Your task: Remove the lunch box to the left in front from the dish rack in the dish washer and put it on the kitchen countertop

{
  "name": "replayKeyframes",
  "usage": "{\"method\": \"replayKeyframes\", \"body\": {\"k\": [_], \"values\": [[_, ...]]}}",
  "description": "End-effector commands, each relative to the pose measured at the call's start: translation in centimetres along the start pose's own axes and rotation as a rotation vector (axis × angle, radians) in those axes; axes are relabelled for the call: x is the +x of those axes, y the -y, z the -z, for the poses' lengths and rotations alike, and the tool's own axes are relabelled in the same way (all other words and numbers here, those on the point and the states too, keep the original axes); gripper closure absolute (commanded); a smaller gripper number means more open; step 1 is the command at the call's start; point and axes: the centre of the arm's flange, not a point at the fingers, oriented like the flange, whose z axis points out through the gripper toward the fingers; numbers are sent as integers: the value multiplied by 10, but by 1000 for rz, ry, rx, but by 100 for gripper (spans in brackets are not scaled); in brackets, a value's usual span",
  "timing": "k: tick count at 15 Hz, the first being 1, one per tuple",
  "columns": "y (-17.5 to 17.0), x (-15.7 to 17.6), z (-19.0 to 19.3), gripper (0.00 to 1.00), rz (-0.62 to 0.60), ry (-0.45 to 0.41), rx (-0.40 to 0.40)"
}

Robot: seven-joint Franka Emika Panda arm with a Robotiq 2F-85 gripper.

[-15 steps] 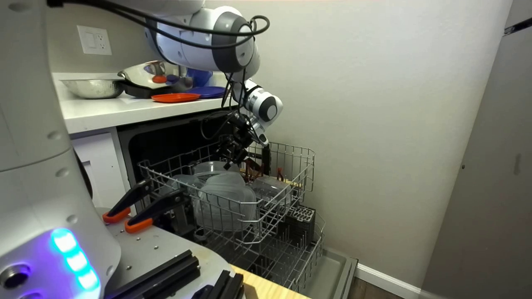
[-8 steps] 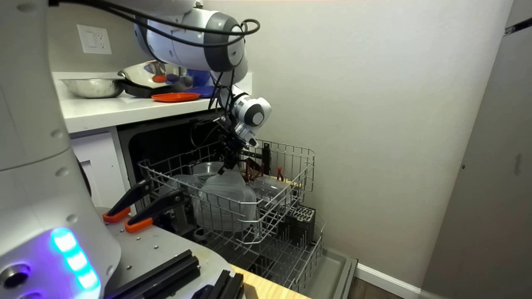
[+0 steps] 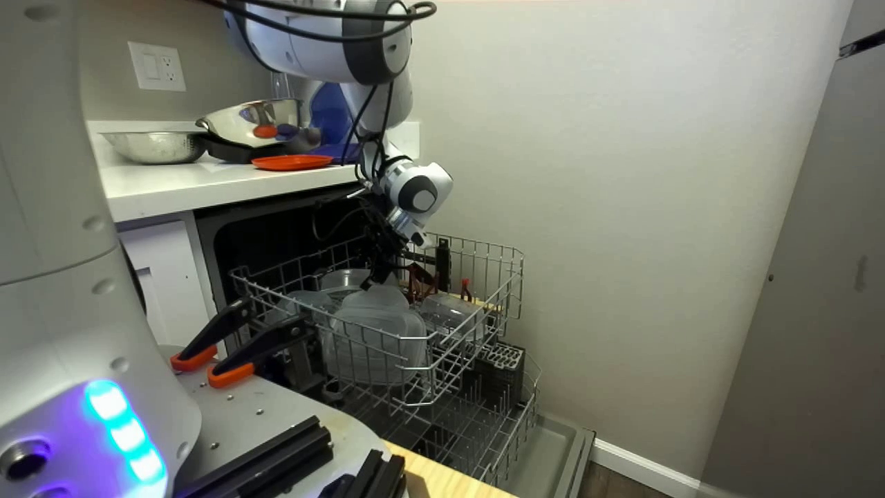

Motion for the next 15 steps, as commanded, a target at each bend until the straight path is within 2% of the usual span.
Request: {"method": "replayKeyframes", "body": {"k": [1, 5, 15], "values": [[-28, -39, -12, 0, 4, -32, 76], [-24, -65, -26, 0, 76, -70, 137], [-46, -121, -39, 0, 130, -289, 281]]}}
